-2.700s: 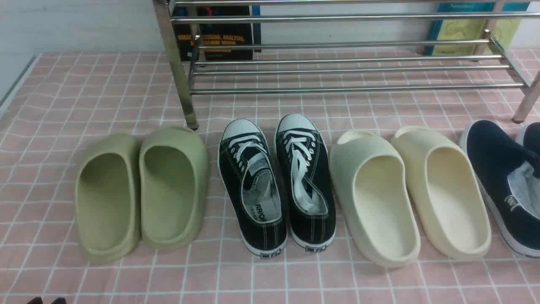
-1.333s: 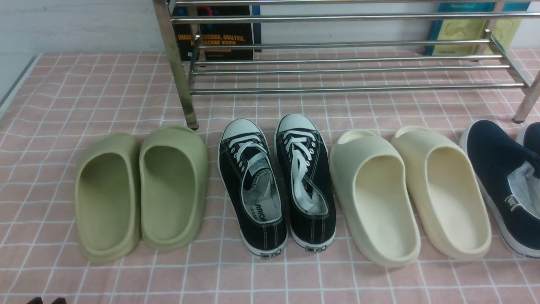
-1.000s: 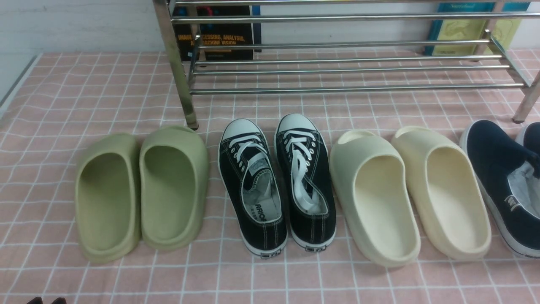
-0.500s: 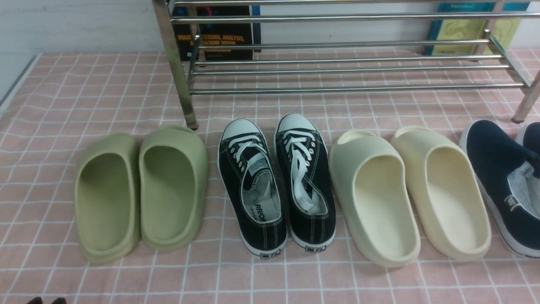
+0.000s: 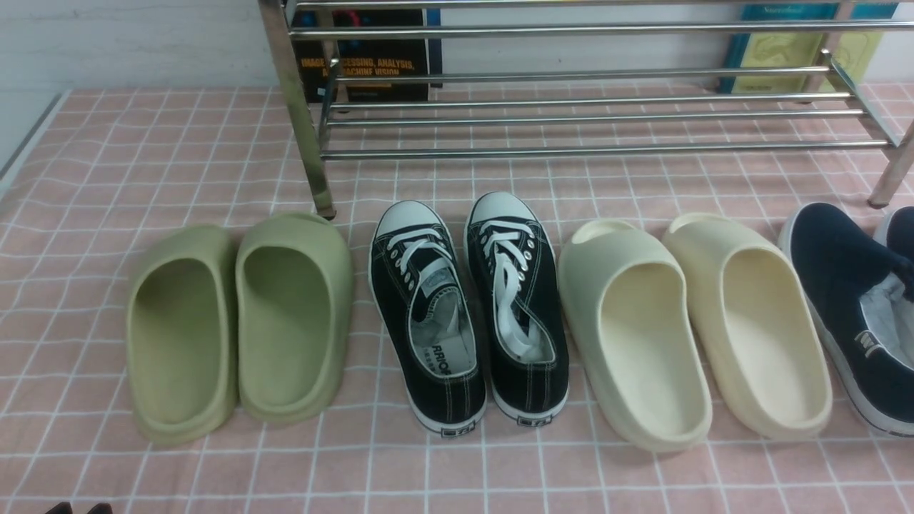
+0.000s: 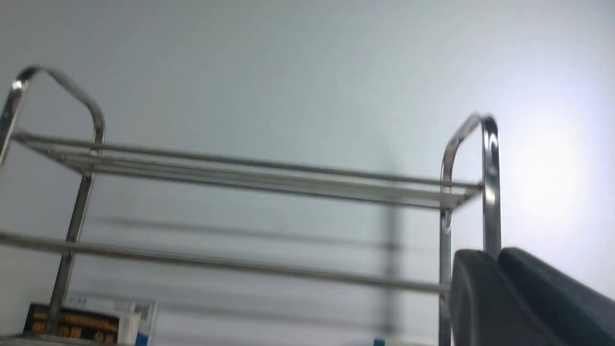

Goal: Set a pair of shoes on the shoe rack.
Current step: Use the right arm to grab the shoe closest to it, then use the right arm to put a shoe into the shoe rack, then use the right arm to grab the shoe closest to it

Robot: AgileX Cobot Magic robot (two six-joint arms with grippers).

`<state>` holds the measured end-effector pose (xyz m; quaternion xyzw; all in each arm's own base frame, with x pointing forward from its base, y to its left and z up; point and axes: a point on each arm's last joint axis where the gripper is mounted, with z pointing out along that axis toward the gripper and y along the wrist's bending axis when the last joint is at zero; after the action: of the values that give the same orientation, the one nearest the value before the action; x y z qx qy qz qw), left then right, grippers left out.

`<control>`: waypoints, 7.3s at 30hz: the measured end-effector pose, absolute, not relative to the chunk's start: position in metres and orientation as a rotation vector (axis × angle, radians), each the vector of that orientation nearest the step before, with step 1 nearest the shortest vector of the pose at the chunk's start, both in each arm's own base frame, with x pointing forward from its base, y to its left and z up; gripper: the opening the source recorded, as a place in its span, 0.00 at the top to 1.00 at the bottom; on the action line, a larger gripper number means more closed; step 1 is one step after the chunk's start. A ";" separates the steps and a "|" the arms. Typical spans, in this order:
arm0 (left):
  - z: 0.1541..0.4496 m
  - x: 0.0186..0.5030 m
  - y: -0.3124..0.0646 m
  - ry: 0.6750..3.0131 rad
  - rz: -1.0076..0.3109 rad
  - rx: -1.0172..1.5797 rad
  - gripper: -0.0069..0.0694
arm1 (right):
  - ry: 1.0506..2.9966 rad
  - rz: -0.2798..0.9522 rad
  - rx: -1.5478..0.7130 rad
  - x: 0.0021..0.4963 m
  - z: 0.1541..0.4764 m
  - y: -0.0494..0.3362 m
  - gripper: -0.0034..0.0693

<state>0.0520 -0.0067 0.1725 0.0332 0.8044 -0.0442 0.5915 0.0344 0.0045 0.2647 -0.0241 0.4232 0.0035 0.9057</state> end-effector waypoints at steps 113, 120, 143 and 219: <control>0.173 0.052 -0.007 1.871 -0.103 0.077 0.60 | 2.453 -0.004 -0.280 0.367 0.277 0.040 0.91; 0.173 0.052 -0.007 1.871 -0.103 0.077 0.60 | 2.423 -0.014 -0.285 0.442 0.269 0.048 0.91; 0.173 0.052 -0.007 1.871 -0.102 0.078 0.60 | 2.429 0.001 -0.309 0.502 0.258 0.058 0.91; 0.173 0.052 -0.006 1.871 -0.092 0.084 0.60 | 2.771 -0.068 0.188 0.308 0.234 -0.042 0.94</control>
<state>0.0520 -0.0063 0.1725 0.0360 0.8043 -0.0396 0.5918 0.3080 -0.0424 0.2342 0.0666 0.9810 -0.0242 0.1807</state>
